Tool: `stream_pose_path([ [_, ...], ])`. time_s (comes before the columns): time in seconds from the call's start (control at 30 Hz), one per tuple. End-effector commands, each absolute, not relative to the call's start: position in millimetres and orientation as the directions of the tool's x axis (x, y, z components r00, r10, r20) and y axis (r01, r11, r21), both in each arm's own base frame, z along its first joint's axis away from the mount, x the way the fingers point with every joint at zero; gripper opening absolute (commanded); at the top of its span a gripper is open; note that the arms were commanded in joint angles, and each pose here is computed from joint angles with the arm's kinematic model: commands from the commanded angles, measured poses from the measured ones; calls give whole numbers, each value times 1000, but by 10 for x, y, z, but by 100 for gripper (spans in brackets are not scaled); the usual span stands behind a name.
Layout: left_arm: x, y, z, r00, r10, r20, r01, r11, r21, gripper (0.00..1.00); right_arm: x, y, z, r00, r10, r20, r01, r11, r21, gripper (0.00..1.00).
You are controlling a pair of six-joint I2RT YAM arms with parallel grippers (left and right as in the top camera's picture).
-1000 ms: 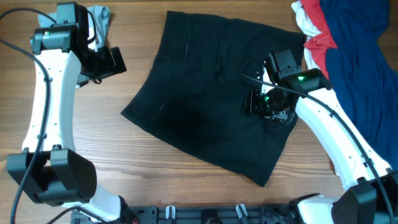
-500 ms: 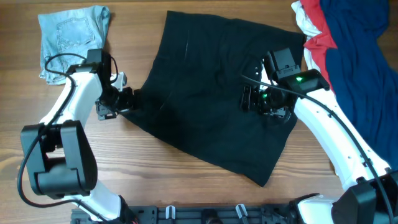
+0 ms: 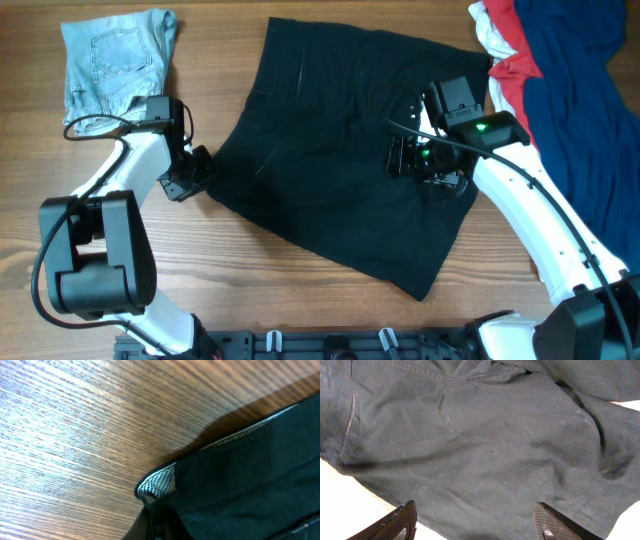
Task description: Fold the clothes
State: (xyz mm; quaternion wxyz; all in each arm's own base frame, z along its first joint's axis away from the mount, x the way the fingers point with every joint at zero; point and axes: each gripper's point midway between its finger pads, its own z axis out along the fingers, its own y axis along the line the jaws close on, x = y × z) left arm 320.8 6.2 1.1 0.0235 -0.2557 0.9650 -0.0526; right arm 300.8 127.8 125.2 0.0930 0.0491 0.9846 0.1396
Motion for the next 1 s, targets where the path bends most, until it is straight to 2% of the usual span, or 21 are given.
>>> stream_pose_path([
  [0.0,3090,211,-46,-768,-640,-6,-639,768,-44,4,3008,1263,1205,-979,116,-169,68,962,265,75],
  [0.1,2847,442,-43,-647,-760,68,-761,649,9,4,3009,1264,1205,-979,115,-170,67,962,265,75],
  [0.27,2422,967,-11,-355,-923,148,-925,370,91,4,3033,1271,1212,-977,117,-179,66,961,269,75],
  [0.37,2362,1011,4,-294,-934,201,-948,312,63,6,3084,1264,1222,-970,148,-194,93,958,270,75],
  [0.4,2477,885,25,-412,-874,259,-910,411,-59,71,3127,1226,1223,-961,180,-208,124,959,256,75],
  [0.43,2588,772,57,-536,-798,276,-844,505,-180,100,3157,1221,1230,-958,182,-221,124,959,254,75],
  [0.57,2706,702,123,-650,-716,254,-758,586,-286,100,3259,1218,1244,-945,205,-256,137,956,258,75],
  [0.67,2922,670,479,-767,-620,166,-627,667,-402,99,3367,1208,1075,-946,205,-252,147,962,231,75],
  [0.7,3017,697,714,-802,-591,90,-568,707,-420,99,3380,1211,924,-955,199,-220,152,965,213,75],
  [0.8,3227,730,1276,-811,-571,-128,-466,763,-448,100,3478,1156,599,-960,199,-196,172,974,149,75],
  [0.9,3388,665,1828,-775,-514,-367,-332,826,-456,99,3598,996,418,-952,201,-233,195,980,48,73],
  [0.97,3424,604,2084,-745,-477,-466,-271,855,-441,100,3586,930,259,-958,195,-212,201,980,-4,73],
])
